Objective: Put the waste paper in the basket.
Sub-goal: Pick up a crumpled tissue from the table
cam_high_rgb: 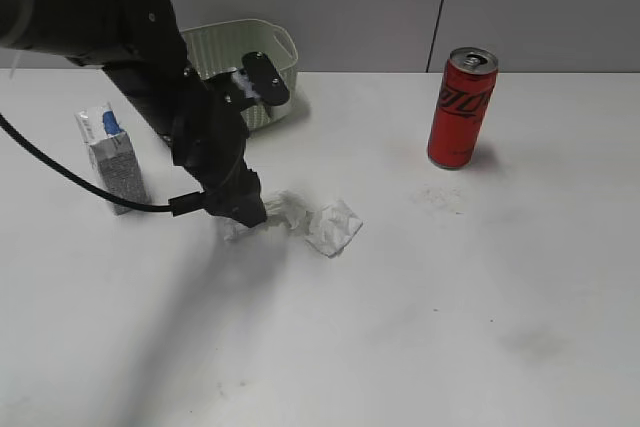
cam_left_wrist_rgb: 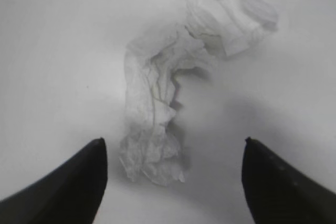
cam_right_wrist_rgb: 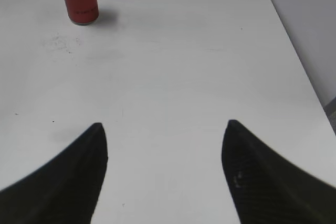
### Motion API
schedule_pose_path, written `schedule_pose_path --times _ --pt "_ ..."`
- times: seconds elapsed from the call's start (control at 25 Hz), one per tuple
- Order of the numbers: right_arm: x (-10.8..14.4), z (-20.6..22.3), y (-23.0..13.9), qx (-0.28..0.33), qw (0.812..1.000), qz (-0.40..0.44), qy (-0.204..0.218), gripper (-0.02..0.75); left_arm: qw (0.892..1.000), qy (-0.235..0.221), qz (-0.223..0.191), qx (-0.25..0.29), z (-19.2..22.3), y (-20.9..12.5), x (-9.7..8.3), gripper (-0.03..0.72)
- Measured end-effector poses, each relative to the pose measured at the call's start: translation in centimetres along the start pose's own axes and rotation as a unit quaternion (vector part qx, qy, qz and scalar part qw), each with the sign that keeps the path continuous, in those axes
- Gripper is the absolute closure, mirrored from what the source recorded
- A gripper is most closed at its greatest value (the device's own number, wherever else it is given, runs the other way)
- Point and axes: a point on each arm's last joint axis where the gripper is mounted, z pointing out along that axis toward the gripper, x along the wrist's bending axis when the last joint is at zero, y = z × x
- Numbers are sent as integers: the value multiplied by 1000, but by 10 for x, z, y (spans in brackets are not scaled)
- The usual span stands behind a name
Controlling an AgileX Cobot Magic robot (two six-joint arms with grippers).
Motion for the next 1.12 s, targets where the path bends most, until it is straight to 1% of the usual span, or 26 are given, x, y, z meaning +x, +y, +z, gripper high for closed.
schedule_pose_path --times 0.12,0.24,0.4,0.52,0.6,0.68,0.8,0.92,1.0,1.12 --pt "0 0 0 0 1000 0 0 220 1000 2 15 1 9 6 10 99" --pt "0 0 0 0 1000 0 0 220 1000 2 21 7 21 6 15 99" --pt "0 0 0 0 1000 0 0 220 999 -14 20 27 39 -2 15 102" --pt "0 0 0 0 1000 0 0 220 999 -20 19 30 42 -3 14 139" --pt "0 0 0 0 1000 0 0 220 999 -24 16 29 42 -3 14 197" --pt "0 0 0 0 1000 0 0 220 999 -33 10 29 42 -3 12 286" --pt "0 0 0 0 1000 0 0 220 998 -47 -4 34 45 -5 10 460" --pt "0 0 0 0 1000 0 0 220 998 -55 -14 41 46 -6 8 603" --pt "0 0 0 0 1000 0 0 220 997 -53 -26 41 43 -5 8 649" --pt "0 0 0 0 1000 0 0 220 999 -32 -37 24 26 2 10 664"
